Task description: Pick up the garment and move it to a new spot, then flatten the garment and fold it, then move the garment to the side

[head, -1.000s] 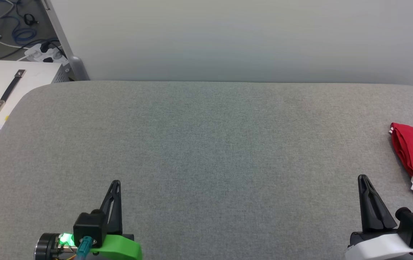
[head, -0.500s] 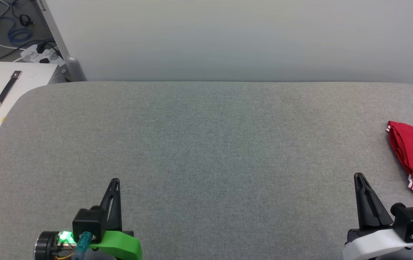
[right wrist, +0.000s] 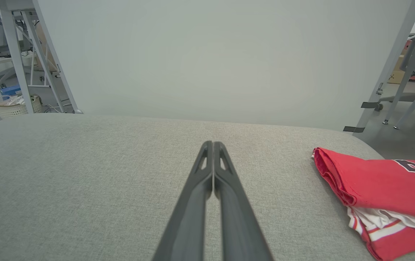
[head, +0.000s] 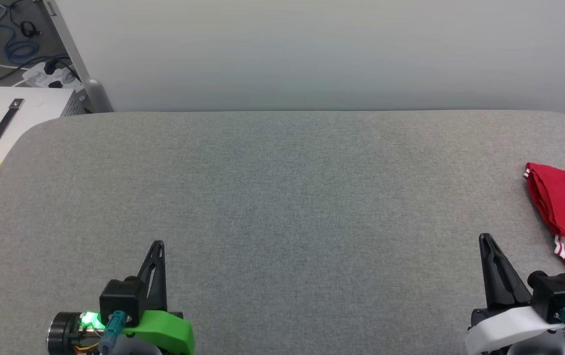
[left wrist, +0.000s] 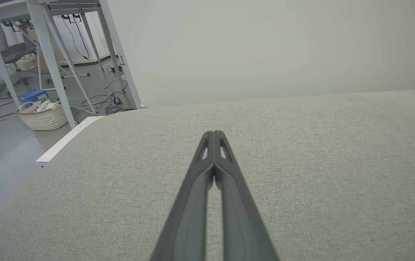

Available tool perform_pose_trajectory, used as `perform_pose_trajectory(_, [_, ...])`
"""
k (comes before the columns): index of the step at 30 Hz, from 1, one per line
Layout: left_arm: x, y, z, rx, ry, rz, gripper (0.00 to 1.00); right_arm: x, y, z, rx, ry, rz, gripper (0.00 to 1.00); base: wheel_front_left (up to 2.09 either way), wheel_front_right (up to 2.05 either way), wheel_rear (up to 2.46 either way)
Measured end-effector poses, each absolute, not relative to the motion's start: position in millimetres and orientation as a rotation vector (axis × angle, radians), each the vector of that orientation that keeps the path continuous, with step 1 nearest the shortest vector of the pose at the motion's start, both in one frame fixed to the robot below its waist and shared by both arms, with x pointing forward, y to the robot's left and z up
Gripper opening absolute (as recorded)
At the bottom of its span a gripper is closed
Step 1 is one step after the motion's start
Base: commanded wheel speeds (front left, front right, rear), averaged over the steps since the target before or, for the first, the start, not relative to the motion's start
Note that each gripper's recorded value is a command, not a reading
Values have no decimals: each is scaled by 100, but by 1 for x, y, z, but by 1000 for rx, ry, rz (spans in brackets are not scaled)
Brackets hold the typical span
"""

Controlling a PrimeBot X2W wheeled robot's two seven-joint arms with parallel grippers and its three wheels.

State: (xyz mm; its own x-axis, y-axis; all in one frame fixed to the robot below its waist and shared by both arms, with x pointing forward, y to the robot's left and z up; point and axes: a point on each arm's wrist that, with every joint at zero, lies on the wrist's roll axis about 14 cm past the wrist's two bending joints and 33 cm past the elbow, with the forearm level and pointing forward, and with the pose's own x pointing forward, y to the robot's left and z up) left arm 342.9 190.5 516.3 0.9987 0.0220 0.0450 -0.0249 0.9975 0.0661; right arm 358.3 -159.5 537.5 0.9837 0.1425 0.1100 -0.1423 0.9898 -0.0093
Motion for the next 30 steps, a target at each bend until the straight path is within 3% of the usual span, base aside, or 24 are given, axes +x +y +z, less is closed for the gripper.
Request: perform_pose_trajectory(30, [354,187,517,59,-11,22,0,362,-161,530,-23,-54,136,0,0,0,0])
